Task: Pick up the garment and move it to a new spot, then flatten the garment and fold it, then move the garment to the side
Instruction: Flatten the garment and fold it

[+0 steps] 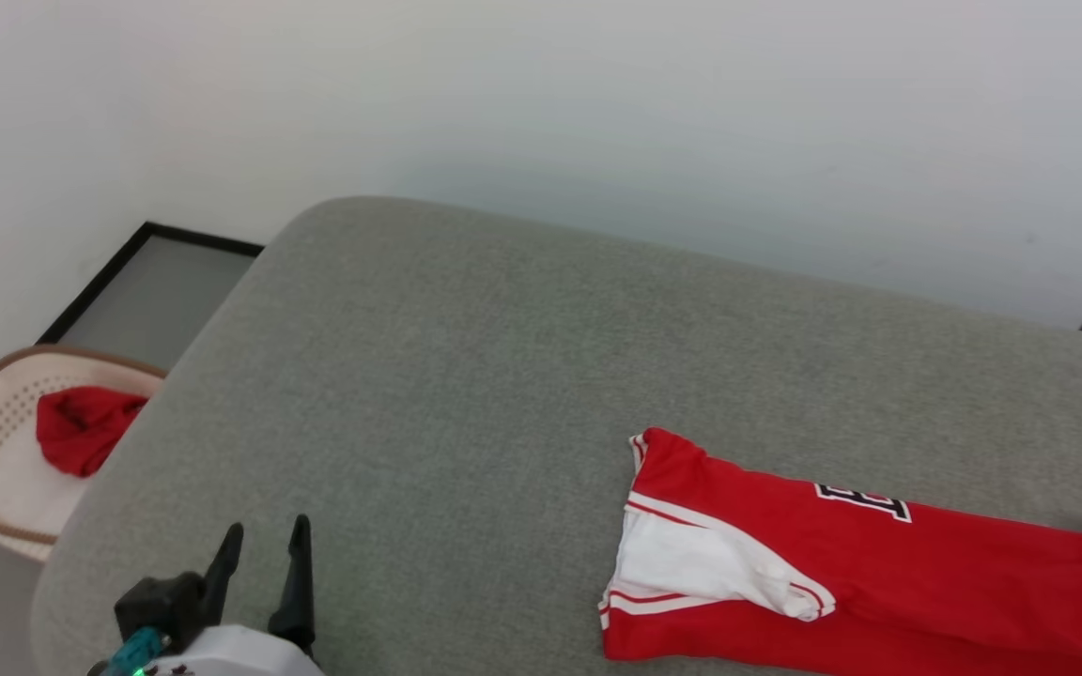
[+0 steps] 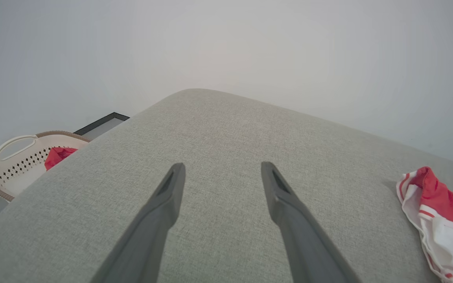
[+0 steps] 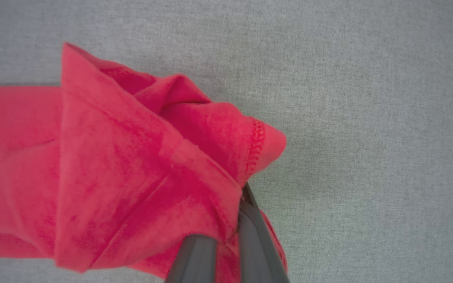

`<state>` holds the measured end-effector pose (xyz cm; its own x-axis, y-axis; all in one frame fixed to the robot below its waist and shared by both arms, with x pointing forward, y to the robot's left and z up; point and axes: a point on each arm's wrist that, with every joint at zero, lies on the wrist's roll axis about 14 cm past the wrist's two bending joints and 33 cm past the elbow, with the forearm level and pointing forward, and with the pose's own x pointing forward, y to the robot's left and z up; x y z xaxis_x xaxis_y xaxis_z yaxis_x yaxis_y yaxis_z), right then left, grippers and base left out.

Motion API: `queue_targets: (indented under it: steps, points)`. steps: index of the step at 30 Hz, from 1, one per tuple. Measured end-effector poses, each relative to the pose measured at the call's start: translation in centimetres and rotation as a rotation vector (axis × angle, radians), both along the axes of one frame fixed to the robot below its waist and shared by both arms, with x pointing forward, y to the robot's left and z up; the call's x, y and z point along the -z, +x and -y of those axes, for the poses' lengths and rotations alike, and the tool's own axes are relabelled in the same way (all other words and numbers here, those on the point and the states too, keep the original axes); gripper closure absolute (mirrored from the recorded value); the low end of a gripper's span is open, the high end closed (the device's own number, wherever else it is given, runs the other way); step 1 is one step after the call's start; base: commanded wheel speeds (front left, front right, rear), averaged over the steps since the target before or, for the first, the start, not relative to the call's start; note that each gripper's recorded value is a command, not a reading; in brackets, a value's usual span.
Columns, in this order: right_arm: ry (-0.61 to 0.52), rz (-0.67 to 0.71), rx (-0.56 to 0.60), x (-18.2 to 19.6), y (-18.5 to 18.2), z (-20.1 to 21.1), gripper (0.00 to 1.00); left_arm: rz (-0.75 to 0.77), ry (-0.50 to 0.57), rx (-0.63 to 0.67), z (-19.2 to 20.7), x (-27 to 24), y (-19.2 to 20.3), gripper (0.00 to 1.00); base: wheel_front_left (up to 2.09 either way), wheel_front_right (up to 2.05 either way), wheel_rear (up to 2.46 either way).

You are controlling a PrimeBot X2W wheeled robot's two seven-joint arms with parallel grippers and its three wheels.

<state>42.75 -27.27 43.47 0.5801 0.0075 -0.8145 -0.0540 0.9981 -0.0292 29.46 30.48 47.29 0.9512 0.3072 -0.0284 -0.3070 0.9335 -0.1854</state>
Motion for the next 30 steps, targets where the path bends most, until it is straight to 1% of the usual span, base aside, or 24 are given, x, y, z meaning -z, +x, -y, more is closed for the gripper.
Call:
queue_targets:
  steps: [2, 5, 11, 14, 20, 22, 26, 30]
  points:
    - [0.016, 0.013, -0.011, -0.7, -0.2, -0.4, 1.00, 0.002, -0.006, 0.002, 0.1, 0.1, -0.1, 0.00, 0.00, 0.00, 0.00]
    - [0.121, 0.052, -0.050, -2.4, -0.1, -3.1, 1.00, 0.007, -0.011, 0.008, 0.2, 0.0, -0.2, 0.00, 0.00, 0.00, 0.00]
    - [0.256, 0.105, -0.226, -5.7, -0.9, -10.5, 1.00, 0.019, -0.011, 0.020, 0.6, -0.3, -0.1, 0.00, 0.00, 0.00, 0.00]
    - [0.304, 0.104, -0.316, -6.3, -1.7, -14.3, 1.00, 0.017, -0.013, 0.021, 0.7, -0.2, -0.3, 0.00, 0.00, 0.00, 0.00]
    - [0.366, 0.092, -0.465, -6.9, -2.7, -21.0, 1.00, 0.026, -0.024, 0.012, 0.6, -0.4, -0.5, 0.00, 0.00, 0.00, 0.00]
    - [0.384, 0.095, -0.496, -7.0, -2.6, -22.9, 1.00, 0.027, -0.024, 0.011, 0.6, -0.4, -0.5, 0.00, 0.00, 0.00, 0.00]
    - [0.394, 0.071, -0.562, -6.1, -3.0, -26.4, 1.00, 0.033, -0.032, 0.004, 0.5, -0.6, -0.6, 0.00, 0.00, 0.00, 0.00]
    - [0.395, 0.054, -0.609, -5.4, -3.0, -29.1, 1.00, 0.030, -0.040, -0.007, 0.4, -0.5, -0.9, 0.00, 0.00, 0.00, 0.00]
